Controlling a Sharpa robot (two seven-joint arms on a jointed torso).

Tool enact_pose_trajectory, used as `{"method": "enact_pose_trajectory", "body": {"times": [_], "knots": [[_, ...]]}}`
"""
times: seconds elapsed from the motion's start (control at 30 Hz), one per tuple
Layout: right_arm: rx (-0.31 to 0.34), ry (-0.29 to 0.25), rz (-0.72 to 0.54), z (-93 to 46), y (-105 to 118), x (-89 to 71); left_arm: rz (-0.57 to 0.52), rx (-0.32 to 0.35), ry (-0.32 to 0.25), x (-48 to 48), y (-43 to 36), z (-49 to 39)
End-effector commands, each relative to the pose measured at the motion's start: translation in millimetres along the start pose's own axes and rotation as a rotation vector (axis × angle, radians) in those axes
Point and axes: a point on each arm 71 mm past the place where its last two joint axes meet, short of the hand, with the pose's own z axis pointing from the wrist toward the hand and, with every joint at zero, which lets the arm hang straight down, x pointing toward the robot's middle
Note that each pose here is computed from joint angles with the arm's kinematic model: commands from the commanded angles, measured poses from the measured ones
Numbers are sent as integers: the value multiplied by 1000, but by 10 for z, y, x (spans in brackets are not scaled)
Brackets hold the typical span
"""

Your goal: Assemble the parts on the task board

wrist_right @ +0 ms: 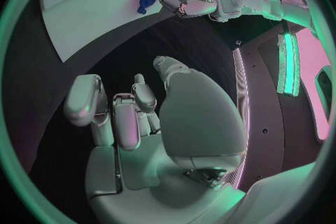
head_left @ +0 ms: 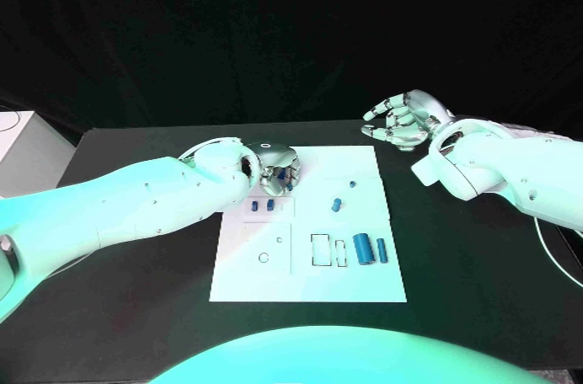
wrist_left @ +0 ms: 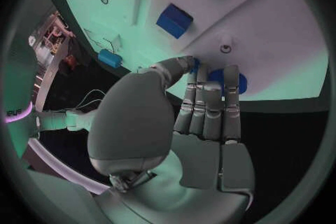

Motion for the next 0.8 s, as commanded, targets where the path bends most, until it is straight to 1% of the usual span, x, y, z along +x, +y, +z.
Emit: {"method": "enact_pose_trajectory", "body": {"times": [0.03,0.33,0.53,0.7,0.8], "knots": [[-13,11,-1,0,14,15,-5,15,23,15,-25,3],[-14,12,0,3,17,18,-21,35,3,5,-41,3],[-14,12,0,3,17,19,-31,45,-41,-18,-28,-13],[-14,11,0,1,16,17,-50,54,-82,-41,-13,-55],[-14,11,-1,1,15,15,-72,58,-104,-72,4,-100]]}}
